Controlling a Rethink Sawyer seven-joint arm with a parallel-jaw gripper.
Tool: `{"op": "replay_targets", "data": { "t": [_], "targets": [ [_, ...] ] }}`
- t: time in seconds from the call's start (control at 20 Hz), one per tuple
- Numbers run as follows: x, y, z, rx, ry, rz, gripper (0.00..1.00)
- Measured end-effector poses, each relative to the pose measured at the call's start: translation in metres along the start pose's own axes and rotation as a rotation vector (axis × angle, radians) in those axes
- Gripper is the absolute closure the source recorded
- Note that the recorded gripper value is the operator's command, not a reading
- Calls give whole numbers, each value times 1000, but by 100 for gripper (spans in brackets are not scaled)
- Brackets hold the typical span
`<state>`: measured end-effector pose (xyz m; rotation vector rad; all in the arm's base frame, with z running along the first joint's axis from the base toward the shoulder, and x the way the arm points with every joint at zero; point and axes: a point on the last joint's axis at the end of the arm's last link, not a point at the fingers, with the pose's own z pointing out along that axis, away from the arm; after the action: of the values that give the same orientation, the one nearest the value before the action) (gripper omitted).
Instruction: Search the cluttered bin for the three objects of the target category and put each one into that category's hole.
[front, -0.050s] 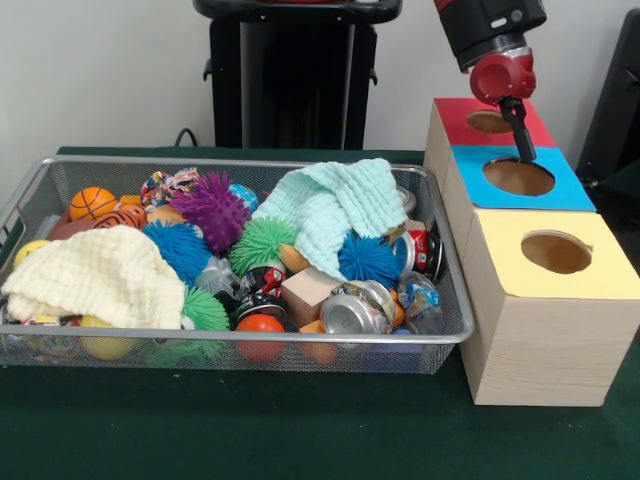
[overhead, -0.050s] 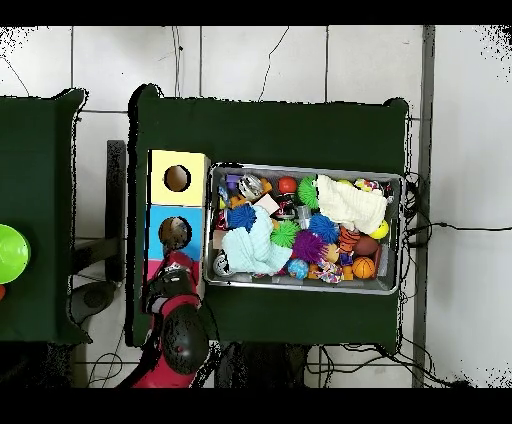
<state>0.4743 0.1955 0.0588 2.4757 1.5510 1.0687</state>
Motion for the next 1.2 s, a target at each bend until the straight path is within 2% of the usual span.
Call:
{"op": "replay_targets", "data": {
  "t": [0.65, 0.7, 1.2],
  "targets": [
    [12, -24, -10, 29, 1, -41, 100],
    [11, -24, -12, 28, -2, -39, 0],
    [-2, -11, -23, 8, -23, -8, 0]
  ]
}}
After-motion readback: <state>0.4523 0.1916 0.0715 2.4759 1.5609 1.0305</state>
